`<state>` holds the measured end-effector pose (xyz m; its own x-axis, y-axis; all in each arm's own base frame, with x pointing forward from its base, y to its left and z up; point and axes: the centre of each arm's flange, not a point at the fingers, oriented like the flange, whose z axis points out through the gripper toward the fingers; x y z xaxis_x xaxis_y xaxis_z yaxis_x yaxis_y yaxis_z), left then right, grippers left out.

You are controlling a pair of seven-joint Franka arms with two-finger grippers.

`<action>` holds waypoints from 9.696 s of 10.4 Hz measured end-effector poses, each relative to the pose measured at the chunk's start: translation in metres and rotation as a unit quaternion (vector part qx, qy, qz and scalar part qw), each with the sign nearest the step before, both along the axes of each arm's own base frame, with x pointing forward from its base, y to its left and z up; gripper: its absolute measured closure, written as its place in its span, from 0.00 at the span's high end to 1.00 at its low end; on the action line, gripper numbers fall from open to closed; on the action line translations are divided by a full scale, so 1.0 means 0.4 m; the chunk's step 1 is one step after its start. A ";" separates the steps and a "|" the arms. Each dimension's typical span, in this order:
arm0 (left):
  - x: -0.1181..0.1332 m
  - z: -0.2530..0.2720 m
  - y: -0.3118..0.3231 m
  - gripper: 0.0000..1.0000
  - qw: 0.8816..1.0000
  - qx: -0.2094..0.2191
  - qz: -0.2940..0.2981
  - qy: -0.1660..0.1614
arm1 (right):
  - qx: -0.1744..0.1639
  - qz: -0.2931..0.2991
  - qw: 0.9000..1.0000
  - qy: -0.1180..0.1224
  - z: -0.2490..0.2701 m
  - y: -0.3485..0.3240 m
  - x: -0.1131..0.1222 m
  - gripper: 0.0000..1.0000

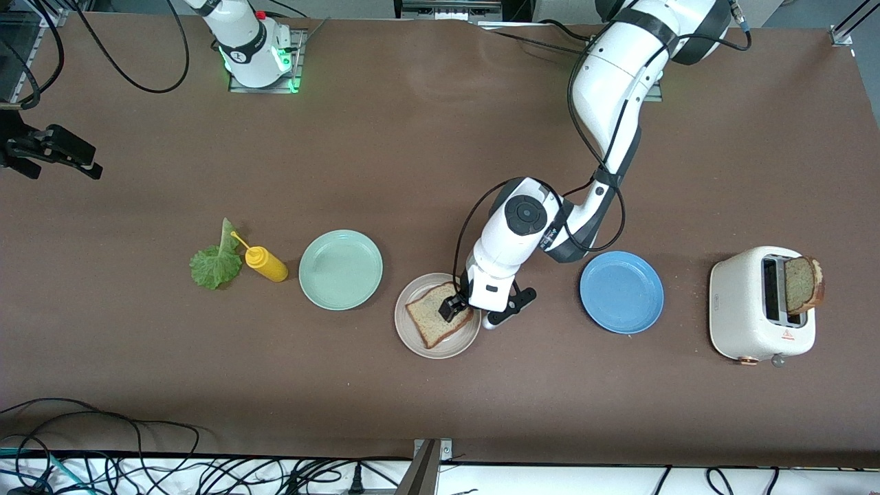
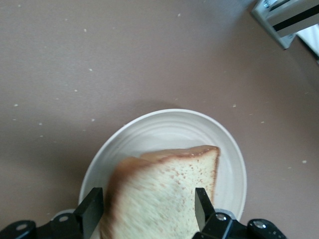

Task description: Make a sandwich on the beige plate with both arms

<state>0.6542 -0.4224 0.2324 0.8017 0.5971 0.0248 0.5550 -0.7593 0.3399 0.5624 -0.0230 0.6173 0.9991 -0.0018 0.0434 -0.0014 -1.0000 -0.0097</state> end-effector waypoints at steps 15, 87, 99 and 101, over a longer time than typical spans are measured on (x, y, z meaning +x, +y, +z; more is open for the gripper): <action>0.048 0.660 0.563 1.00 0.984 0.105 -0.117 0.081 | 0.000 -0.001 1.000 0.001 -0.002 -0.004 0.001 1.00; -0.026 0.845 1.004 1.00 0.940 0.141 -0.294 0.100 | 0.002 -0.021 0.997 0.071 -0.927 -0.047 -0.027 1.00; -0.026 0.845 1.002 1.00 0.940 0.141 -0.295 0.100 | 0.035 -0.070 0.994 0.076 -1.079 -0.046 -0.020 0.04; -0.026 0.845 1.001 1.00 0.940 0.141 -0.295 0.100 | 0.036 -0.068 0.995 0.069 -1.052 -0.044 0.003 0.04</action>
<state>0.6437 -0.0219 0.5704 0.9966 0.0391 -0.0719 0.0401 -0.9991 0.0122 0.5636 -0.0408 0.1967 0.9857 -0.1355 -0.0997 -0.1431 -0.9871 -0.0725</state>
